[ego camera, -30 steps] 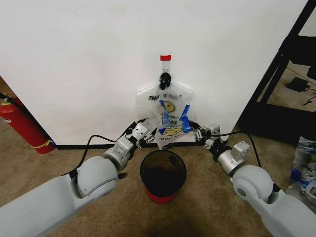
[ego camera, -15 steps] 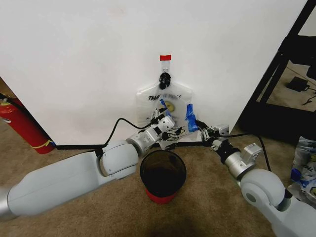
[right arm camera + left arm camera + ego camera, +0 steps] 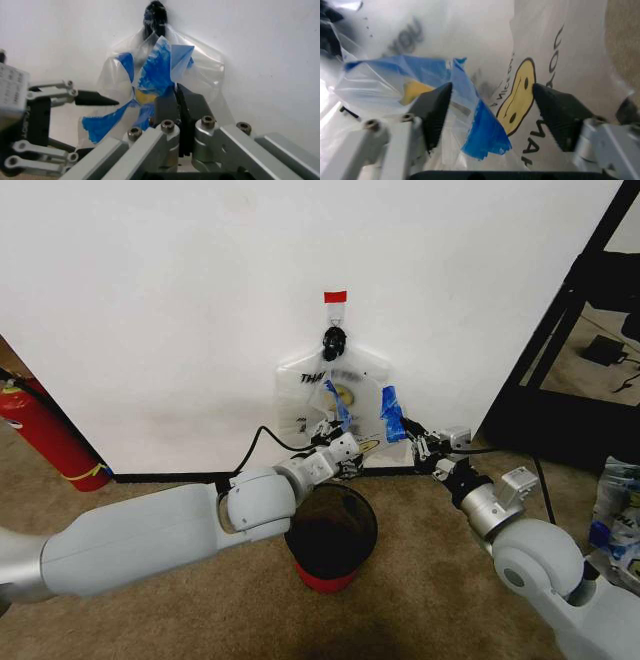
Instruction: Pick up the garbage bag from the wall and place it over the trash bin.
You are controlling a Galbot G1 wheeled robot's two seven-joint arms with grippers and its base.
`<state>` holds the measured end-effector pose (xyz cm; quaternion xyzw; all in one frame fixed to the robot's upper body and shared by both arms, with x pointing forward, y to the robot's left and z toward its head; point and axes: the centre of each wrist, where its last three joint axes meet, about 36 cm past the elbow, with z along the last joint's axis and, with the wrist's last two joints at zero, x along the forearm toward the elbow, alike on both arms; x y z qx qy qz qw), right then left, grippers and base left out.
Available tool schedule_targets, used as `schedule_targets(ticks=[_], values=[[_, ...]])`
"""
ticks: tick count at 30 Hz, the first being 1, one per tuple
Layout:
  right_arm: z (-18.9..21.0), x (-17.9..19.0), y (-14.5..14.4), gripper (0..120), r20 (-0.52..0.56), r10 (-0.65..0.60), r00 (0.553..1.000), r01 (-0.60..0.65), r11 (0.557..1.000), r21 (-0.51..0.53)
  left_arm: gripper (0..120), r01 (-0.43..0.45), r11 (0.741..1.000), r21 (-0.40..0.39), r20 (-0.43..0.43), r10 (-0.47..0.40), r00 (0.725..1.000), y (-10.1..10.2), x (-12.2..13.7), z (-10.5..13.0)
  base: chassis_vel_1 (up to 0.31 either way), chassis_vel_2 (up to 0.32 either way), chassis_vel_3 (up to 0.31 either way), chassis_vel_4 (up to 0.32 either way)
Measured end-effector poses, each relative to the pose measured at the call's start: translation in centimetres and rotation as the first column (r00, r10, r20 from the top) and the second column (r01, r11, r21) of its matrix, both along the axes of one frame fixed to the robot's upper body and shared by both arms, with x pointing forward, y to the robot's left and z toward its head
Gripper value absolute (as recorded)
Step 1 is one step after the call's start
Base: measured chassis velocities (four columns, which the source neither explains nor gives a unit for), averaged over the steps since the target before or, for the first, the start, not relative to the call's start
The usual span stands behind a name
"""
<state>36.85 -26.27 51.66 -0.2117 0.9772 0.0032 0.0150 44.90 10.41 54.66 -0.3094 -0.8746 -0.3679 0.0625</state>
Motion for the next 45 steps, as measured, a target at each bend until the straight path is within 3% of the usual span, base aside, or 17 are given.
schedule_targets(ticks=[16,22,26,27,29,33,35,39,45], values=[[0.3,-0.6,0.2,0,0.006,0.004,1.000,-0.004,1.000,0.013,0,-0.104,0.994,0.043,-0.014,0.104,0.994,0.4,1.2,-0.4,0.000,0.000,0.000,0.000],[0.4,-0.5,0.2,0,0.009,0.003,1.000,-0.003,1.000,0.017,0,-0.119,0.992,0.028,-0.032,0.120,0.992,0.9,1.2,-0.1,0.000,0.000,0.000,0.000],[0.4,-0.6,0.1,0,0.012,-0.007,1.000,0.006,0.999,0.036,0,-0.134,0.986,-0.099,-0.028,0.131,0.991,1.1,1.1,1.3,0.000,0.000,0.000,0.000],[0.4,-0.6,0.1,0,0.012,-0.007,1.000,0.006,0.999,0.036,0,-0.134,0.986,-0.099,-0.028,0.131,0.991,1.1,1.1,1.3,0.000,0.000,0.000,0.000],[0.6,-0.7,0.2,0,0.010,-0.015,1.000,0.014,0.997,0.071,0,-0.148,0.971,-0.187,-0.030,0.145,0.989,1.4,0.8,2.2,0.000,0.000,0.000,0.000],[0.5,-1.7,0.6,0,-0.026,-0.023,0.999,0.026,0.988,0.153,0,-0.183,0.916,-0.356,-0.061,0.173,0.983,3.7,-1.8,3.2,0.000,0.000,0.000,0.000],[0.3,-1.9,0.7,0,-0.034,-0.022,0.999,0.027,0.987,0.161,0,-0.190,0.909,-0.372,-0.071,0.176,0.982,4.2,-2.5,3.0,0.000,0.000,0.000,0.000],[-0.9,-2.7,1.5,0,-0.084,-0.006,0.996,0.021,0.983,0.183,0,-0.248,0.875,-0.416,-0.118,0.218,0.969,7.5,-6.6,2.4,0.000,0.000,0.000,0.000],[-1.9,-4.3,2.3,0,-0.115,0.011,0.993,0.009,0.985,0.173,0,-0.254,0.867,-0.428,-0.131,0.218,0.967,9.0,-9.6,2.6,0.000,0.000,0.000,0.000]])
